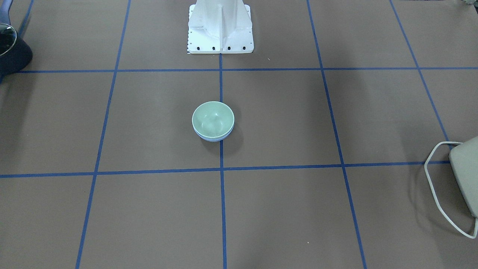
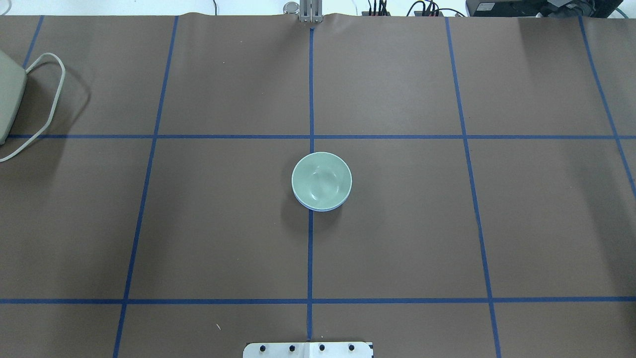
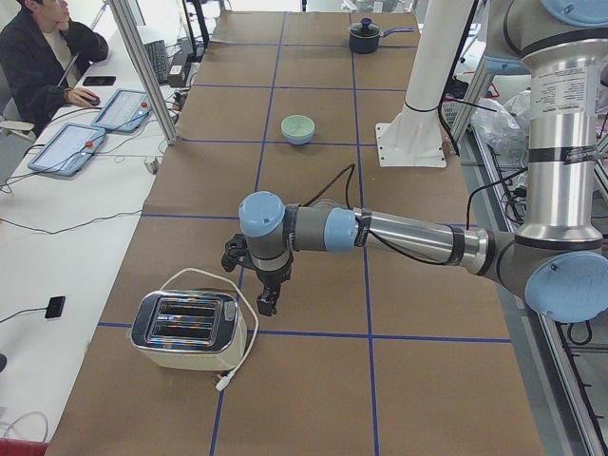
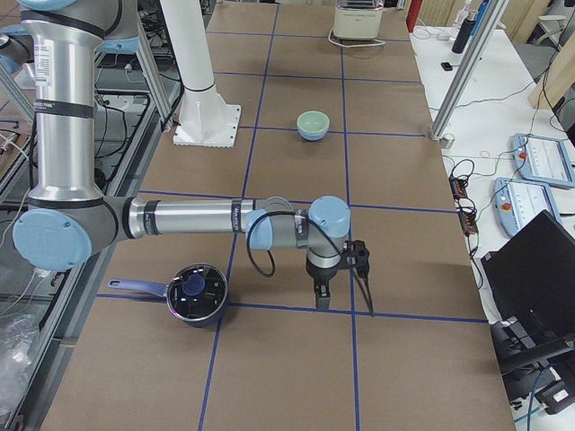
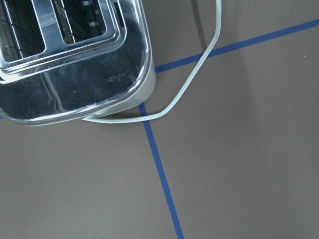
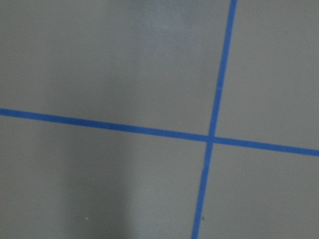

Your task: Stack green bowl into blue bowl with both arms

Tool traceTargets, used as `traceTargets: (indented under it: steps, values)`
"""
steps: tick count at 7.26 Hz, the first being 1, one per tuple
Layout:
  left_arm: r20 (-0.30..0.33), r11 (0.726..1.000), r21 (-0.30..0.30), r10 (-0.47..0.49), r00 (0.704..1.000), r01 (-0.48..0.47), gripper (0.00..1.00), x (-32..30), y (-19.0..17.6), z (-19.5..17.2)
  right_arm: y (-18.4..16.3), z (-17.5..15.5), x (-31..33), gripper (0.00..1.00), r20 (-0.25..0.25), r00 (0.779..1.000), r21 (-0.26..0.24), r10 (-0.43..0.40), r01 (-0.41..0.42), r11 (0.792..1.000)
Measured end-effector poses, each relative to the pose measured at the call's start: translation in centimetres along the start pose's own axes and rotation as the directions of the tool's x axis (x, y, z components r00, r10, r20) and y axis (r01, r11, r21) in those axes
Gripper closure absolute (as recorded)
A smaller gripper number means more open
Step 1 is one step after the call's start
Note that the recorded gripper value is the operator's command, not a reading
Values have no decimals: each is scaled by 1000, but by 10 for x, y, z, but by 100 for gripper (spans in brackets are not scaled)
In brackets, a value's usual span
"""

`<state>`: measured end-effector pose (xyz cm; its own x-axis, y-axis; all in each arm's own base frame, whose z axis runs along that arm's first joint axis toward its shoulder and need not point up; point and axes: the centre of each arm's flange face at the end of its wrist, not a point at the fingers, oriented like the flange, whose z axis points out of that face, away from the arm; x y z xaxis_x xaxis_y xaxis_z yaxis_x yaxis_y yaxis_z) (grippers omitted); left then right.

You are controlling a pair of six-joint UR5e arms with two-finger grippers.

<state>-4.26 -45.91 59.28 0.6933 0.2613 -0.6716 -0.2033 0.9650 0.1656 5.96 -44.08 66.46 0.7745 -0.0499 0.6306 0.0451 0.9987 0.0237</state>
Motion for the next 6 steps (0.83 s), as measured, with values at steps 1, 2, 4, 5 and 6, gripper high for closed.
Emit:
traceTargets:
  steps: [1,2,4,5,6]
  values:
    - [3,1000,8,-21,1000,21,1,-6,6,-1,15,7,12,0,-5,1000,-16,22,-22,1000]
    - [7,999,20,-42,999,42,1,-15,12,-2,24,12,19,0,-12,999,-27,34,-34,999]
    - [4,996,21,-84,996,84,1,-32,18,0,28,13,21,0,-18,999,-28,35,-36,999]
    - [2,992,24,-121,993,121,1,-36,18,-2,28,12,20,0,-17,999,-25,34,-34,999]
    - [0,981,28,-192,981,192,1,-37,17,-3,26,10,19,0,-15,999,-20,31,-31,999]
